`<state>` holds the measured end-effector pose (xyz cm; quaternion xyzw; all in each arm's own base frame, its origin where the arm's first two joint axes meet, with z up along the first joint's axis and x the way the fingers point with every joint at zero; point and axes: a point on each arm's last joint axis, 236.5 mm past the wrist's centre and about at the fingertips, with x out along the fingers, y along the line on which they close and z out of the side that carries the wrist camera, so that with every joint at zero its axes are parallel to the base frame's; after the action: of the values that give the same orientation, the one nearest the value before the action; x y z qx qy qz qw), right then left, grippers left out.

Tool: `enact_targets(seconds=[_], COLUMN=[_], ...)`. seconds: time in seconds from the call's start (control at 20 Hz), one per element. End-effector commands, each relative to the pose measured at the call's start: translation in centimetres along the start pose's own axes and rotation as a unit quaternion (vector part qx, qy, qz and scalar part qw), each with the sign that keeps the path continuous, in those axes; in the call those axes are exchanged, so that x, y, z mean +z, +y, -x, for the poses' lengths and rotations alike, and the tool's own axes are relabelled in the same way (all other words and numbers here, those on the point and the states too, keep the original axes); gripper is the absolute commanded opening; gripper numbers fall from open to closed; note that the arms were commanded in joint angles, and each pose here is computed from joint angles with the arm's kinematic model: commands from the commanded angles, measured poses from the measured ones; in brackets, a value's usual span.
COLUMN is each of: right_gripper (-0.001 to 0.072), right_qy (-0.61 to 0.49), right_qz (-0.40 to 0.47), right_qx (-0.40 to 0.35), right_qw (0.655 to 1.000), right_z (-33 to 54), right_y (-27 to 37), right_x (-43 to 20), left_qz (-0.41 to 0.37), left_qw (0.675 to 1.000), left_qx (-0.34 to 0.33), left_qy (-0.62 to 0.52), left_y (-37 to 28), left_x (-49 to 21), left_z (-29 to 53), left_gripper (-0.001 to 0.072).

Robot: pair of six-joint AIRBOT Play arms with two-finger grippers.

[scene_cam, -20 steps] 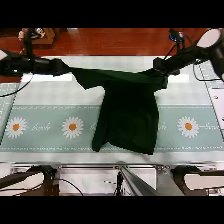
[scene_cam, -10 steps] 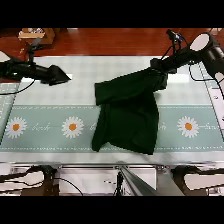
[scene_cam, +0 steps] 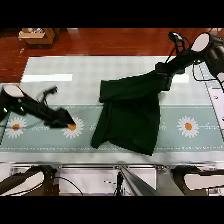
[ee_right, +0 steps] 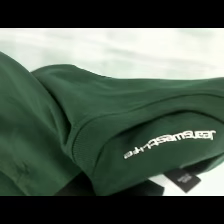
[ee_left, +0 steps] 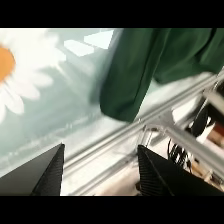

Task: Fold the shirts.

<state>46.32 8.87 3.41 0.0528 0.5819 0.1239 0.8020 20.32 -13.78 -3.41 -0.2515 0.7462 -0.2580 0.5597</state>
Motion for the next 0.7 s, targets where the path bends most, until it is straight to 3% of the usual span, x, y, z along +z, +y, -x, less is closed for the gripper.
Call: enact_targets(seconds=[0.0, 0.05, 0.1, 0.4, 0.65], right_gripper=[0.0033, 0.0033, 0.0033, 0.0033, 0.0033], right_qy=[0.009, 0.012, 0.017, 0.028, 0.035], right_qz=[0.005, 0.005, 0.005, 0.005, 0.004], right_qx=[-0.014, -0.014, -0.014, -0.013, -0.011], right_qw=[1.0, 1.0, 1.0, 1.0, 0.999], right_z=[0.1, 0.1, 0.1, 0.1, 0.1], right_y=[-0.6, -0.6, -0.6, -0.6, -0.5], right_x=[-0.4, -0.6, -0.8, -1.3, -1.7], left_qz=[0.017, 0.012, 0.0, -0.035, -0.001], left_qw=[0.998, 0.998, 0.998, 0.999, 1.0], left_qx=[-0.02, -0.016, -0.004, 0.007, -0.008], left_qy=[0.05, 0.055, 0.055, -0.026, -0.028], left_y=[0.1, 0.0, 0.0, -1.9, -2.0], left_x=[-4.5, -4.9, -4.9, -1.3, -0.3], left_z=[-5.0, -5.9, -6.8, -9.4, -10.8], left_gripper=[0.0567, 0.0673, 0.072, 0.072, 0.072])
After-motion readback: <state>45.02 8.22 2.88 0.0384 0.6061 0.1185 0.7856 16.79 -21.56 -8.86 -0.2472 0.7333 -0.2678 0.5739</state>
